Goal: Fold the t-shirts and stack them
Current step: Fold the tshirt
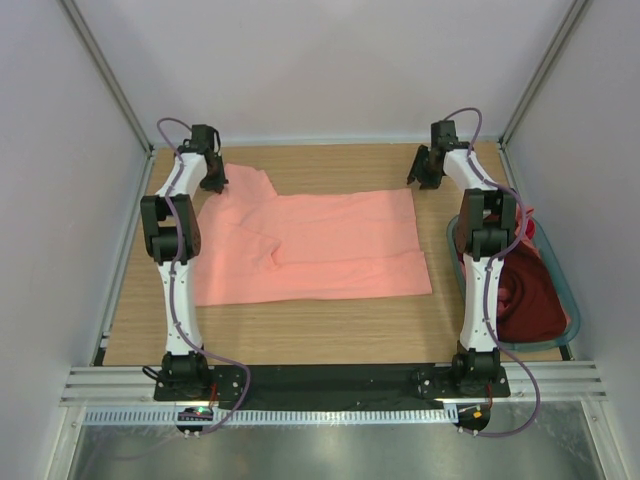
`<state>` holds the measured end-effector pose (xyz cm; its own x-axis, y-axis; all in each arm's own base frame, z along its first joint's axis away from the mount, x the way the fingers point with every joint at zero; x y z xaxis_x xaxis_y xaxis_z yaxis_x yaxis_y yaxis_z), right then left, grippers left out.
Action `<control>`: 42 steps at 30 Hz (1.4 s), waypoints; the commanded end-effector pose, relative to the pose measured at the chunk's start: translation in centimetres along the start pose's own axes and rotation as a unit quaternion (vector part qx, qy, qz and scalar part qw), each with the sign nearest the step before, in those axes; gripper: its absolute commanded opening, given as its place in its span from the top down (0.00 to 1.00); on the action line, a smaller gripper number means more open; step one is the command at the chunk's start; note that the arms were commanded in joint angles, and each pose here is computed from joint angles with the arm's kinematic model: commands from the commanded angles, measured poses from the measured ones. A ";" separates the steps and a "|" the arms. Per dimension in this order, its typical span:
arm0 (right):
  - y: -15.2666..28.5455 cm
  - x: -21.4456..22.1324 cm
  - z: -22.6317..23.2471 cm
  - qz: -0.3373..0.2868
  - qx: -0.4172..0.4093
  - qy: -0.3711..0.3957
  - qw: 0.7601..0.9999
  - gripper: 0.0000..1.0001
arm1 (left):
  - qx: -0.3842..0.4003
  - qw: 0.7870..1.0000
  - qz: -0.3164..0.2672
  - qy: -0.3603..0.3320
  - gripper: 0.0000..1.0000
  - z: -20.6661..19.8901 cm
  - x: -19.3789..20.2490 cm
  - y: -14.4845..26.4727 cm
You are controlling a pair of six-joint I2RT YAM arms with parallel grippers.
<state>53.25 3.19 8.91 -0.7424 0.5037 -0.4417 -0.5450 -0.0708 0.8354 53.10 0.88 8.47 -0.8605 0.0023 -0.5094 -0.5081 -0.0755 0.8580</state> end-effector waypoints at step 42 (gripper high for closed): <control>1.2 1.2 2.0 0.019 -0.005 0.015 1.000 0.97 | 0.045 0.999 0.014 0.023 1.00 -0.9 -0.6 3.3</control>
<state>52.11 5.01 8.65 -0.7816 0.4698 -0.4104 -0.5123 -0.1082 0.8520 52.31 0.24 8.72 -0.8804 -0.0278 -0.4735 -0.4727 -0.0294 0.8807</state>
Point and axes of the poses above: each gripper's point midway between its finger pads, its own y axis back along the fingers, its own z axis along the line the jaws close on, x = y × z, the point moved 7 cm from there along y, back along the fingers, and after that the axes turned 10 degrees about -y, right-handed, at the moved point
